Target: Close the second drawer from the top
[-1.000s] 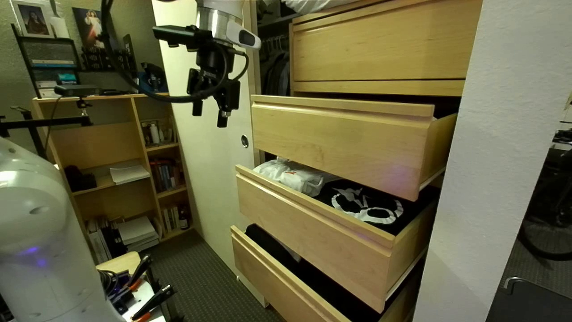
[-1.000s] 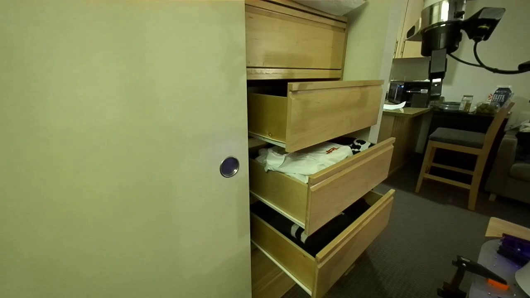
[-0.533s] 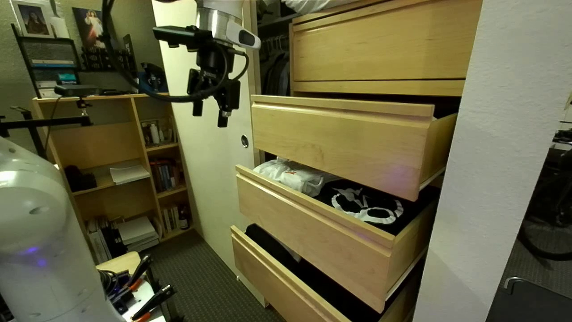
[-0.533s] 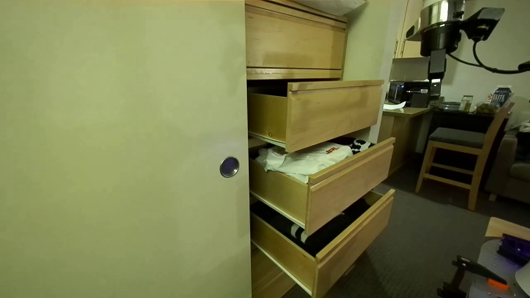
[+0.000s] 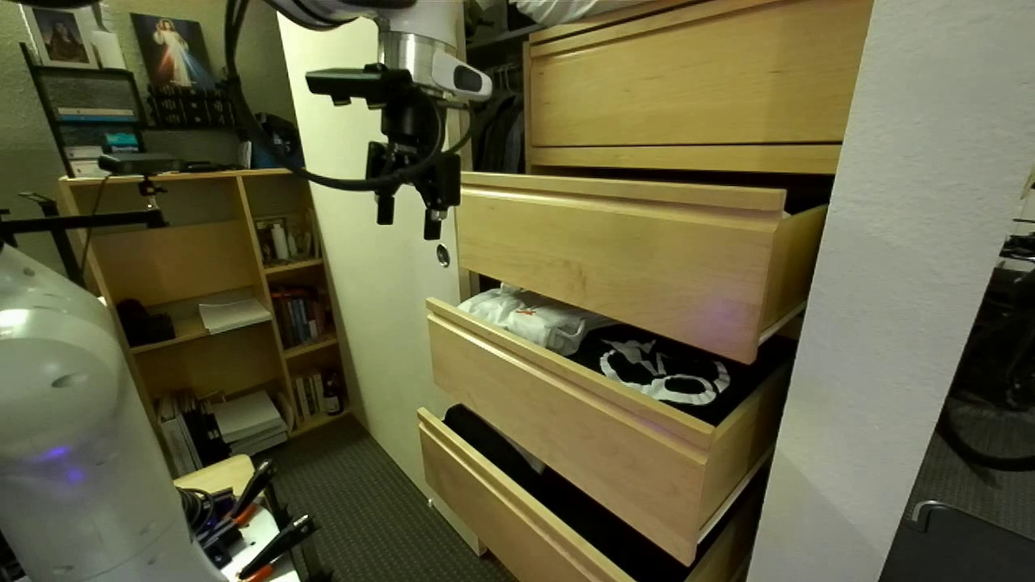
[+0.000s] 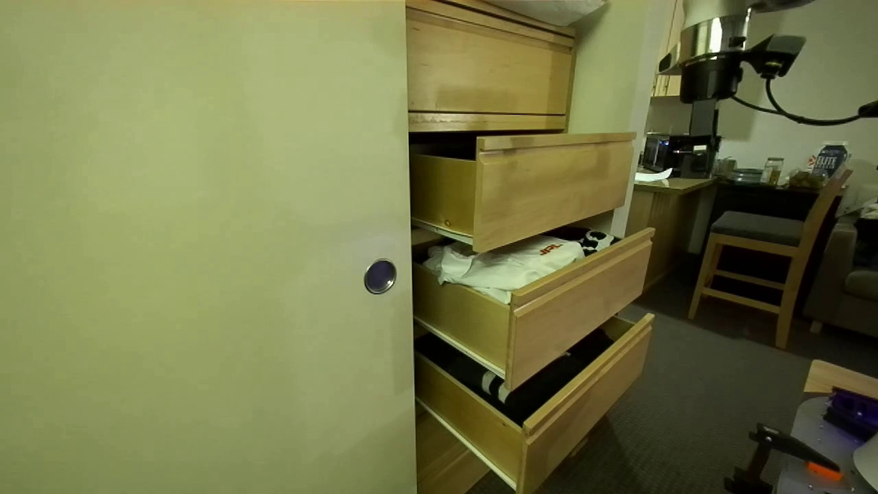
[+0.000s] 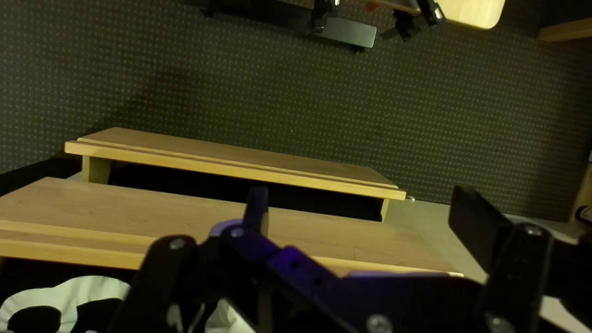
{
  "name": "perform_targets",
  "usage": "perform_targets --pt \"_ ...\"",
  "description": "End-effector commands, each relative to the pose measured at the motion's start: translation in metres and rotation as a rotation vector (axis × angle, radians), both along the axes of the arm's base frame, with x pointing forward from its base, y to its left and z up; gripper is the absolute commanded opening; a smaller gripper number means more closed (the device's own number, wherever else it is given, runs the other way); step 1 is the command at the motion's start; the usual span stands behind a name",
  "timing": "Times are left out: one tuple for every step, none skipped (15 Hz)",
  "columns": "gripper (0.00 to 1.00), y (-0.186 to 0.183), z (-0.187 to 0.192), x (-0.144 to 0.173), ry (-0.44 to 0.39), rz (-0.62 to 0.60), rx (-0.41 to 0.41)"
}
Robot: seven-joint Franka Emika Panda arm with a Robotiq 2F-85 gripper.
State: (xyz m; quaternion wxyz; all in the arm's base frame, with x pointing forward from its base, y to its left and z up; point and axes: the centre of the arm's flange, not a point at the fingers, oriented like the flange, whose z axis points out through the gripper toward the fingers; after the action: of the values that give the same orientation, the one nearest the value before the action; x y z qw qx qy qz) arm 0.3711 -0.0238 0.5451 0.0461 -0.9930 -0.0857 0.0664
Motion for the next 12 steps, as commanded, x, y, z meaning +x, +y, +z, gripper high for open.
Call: perform_targets --pt "1.00 -0.016 -0.017 0.021 -0.009 0.014 -0.044" --pt "1.00 -0.020 -0.022 0.025 -0.006 0.007 -0.054" --pt "1.00 -0.024 -0.026 0.029 -0.004 0.001 -0.060" --pt "1.00 -0.027 -0.031 0.033 -0.004 -0.005 -0.065" --pt "1.00 -0.031 -0.034 0.038 -0.003 -0.011 -0.070" --pt "1.00 -0.034 -0.038 0.043 -0.004 -0.016 -0.075" --pt "1.00 -0.038 -0.042 0.047 -0.010 -0.018 -0.081" --pt "1.00 -0.041 -0.045 0.052 -0.013 -0.024 -0.089" --pt "1.00 -0.044 -0.048 0.058 -0.020 -0.029 -0.097" --pt "1.00 -0.047 -0.050 0.063 -0.026 -0.034 -0.099" --pt "1.00 -0.050 -0.051 0.068 -0.033 -0.038 -0.102" --pt "1.00 -0.052 -0.051 0.074 -0.040 -0.043 -0.104"
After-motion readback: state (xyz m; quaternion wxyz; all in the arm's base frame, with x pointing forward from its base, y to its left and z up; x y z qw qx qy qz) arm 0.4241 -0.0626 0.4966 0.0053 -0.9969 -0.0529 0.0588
